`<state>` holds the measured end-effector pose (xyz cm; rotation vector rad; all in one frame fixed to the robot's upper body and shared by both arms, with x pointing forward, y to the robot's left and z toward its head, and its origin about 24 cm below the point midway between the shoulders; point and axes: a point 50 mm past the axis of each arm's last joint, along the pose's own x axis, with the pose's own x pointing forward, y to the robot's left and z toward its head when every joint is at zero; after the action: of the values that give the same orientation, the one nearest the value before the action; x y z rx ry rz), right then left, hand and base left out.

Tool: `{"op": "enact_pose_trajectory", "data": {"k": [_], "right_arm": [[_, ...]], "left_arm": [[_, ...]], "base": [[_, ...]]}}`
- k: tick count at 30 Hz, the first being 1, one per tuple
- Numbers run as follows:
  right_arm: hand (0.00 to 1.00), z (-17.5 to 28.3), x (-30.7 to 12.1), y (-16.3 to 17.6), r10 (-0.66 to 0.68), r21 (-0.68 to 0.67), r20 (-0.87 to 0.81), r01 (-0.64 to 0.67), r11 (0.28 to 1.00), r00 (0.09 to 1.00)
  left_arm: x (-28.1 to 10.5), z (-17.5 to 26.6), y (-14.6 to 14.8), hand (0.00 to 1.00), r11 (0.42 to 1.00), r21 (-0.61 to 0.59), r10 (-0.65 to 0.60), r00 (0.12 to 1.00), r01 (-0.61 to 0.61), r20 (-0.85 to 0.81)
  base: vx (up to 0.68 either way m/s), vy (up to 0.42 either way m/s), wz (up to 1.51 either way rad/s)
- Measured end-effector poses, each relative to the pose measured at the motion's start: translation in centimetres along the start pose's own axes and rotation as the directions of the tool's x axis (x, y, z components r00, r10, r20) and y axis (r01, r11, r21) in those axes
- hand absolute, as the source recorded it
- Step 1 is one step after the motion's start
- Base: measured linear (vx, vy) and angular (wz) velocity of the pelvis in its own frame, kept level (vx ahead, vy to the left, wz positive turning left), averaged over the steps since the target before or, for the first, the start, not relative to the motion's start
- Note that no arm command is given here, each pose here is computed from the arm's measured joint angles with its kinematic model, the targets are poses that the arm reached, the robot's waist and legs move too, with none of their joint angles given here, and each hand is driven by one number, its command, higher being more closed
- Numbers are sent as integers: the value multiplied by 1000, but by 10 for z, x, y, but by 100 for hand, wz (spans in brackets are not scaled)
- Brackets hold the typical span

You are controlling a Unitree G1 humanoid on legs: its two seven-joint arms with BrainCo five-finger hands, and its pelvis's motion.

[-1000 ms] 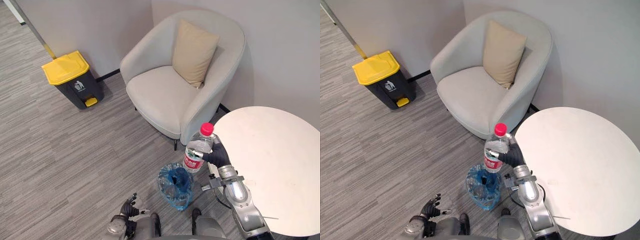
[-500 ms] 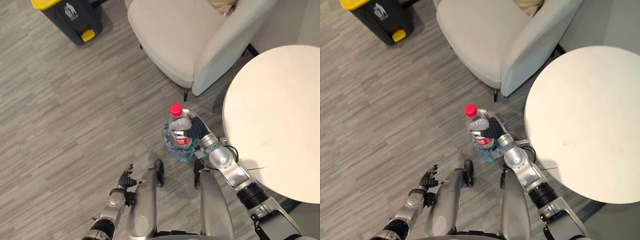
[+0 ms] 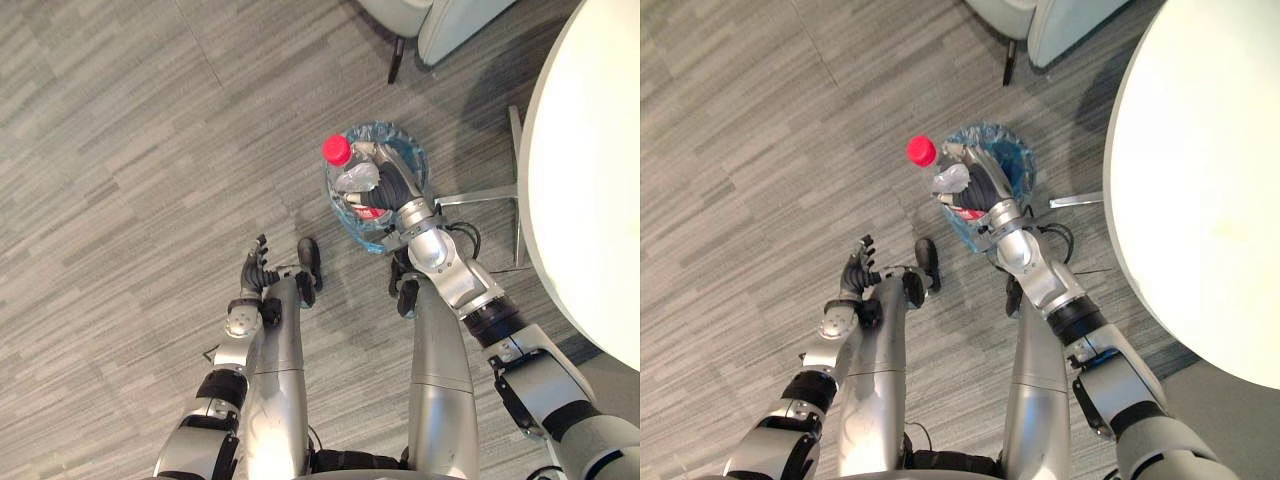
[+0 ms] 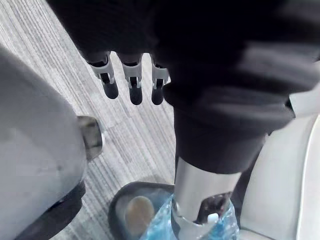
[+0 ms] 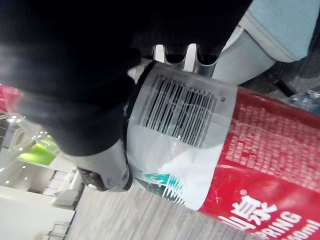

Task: Gather rubbish on tea table into small bin, then transfer packed bag to large trash can.

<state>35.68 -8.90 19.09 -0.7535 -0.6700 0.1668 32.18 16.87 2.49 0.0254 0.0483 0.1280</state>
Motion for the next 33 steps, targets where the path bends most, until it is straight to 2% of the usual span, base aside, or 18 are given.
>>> {"op": "enact_pose_trajectory", "data": {"k": [6, 14, 15, 28, 33], "right_arm": [[100, -7, 18, -25, -78, -17, -50, 78, 997, 996], [100, -15, 25, -33, -103, 11, -104, 105, 994, 989], [0, -16, 26, -33, -103, 13, -108, 105, 994, 989], [0, -19, 26, -21, -105, 106, -159, 122, 987, 982], [0, -22, 18, -7, -79, 130, -184, 104, 986, 980]], "left_arm": [[11, 26, -5, 0, 999, -42, -5, 996, 8, 86], [12, 30, -5, 0, 999, -45, -6, 994, 11, 108], [12, 30, -5, 0, 999, -45, -6, 994, 11, 108], [12, 31, -4, 0, 999, -50, 1, 994, 4, 113], [12, 30, 2, 0, 997, -64, 41, 993, -34, 107]], "base": [[-1, -8, 3], [0, 0, 0], [0, 0, 0], [-3, 3, 1], [-13, 3, 1]]}}
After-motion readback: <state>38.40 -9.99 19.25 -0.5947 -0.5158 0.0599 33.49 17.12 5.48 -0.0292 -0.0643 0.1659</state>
